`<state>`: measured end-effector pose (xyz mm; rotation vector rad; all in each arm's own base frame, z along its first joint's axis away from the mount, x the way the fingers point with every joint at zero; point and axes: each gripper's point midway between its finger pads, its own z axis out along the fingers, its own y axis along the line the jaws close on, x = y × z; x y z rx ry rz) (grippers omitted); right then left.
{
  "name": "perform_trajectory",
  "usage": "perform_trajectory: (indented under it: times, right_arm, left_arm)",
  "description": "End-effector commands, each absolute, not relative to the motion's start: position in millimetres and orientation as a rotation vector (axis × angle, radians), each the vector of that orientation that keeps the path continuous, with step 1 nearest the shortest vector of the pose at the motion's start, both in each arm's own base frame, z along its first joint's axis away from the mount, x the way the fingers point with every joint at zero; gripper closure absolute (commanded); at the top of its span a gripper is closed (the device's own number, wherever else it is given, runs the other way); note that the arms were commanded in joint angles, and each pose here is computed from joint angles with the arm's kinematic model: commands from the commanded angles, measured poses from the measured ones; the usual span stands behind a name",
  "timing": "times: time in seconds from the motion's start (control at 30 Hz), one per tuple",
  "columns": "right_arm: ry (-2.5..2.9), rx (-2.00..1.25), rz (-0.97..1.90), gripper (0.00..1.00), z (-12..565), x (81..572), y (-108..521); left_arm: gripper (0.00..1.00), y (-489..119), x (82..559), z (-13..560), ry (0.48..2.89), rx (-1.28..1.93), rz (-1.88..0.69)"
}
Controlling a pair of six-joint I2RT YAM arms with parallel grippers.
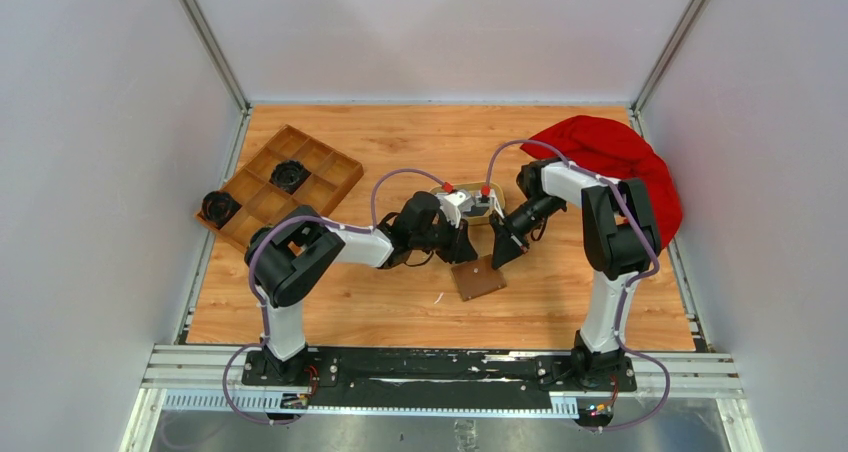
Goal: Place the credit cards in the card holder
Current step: Close the card holder at the center of the board.
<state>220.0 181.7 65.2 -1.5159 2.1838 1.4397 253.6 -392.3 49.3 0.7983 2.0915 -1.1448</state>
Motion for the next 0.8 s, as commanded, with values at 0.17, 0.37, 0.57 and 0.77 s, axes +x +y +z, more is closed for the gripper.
perform_trajectory:
  times: [0.17, 0.37, 0.57, 0.77]
  right_arm:
    - [2.244, -1.538, 1.426, 0.98, 56.5, 214.8, 181.8]
    - [2.245, -1.537, 1.426, 0.98, 56.4, 214.7, 181.7]
    - [2.248, -1.538, 1.422, 0.98, 56.2, 214.9, 181.5]
    - [2.252, -1.541, 1.422, 0.98, 55.3, 214.5, 181.5]
  left_arm:
    - [0.77, -394.2, 257.2, 49.5, 2.101, 0.784, -1.154]
    - [0.77, -392.6, 258.5, 50.7, 2.109, 0.768, -1.164]
    - [0.76, -392.7, 259.1, 53.2, 2.11, 0.759, -1.179]
    - [0.76, -392.9, 259.1, 54.7, 2.11, 0.755, -1.19]
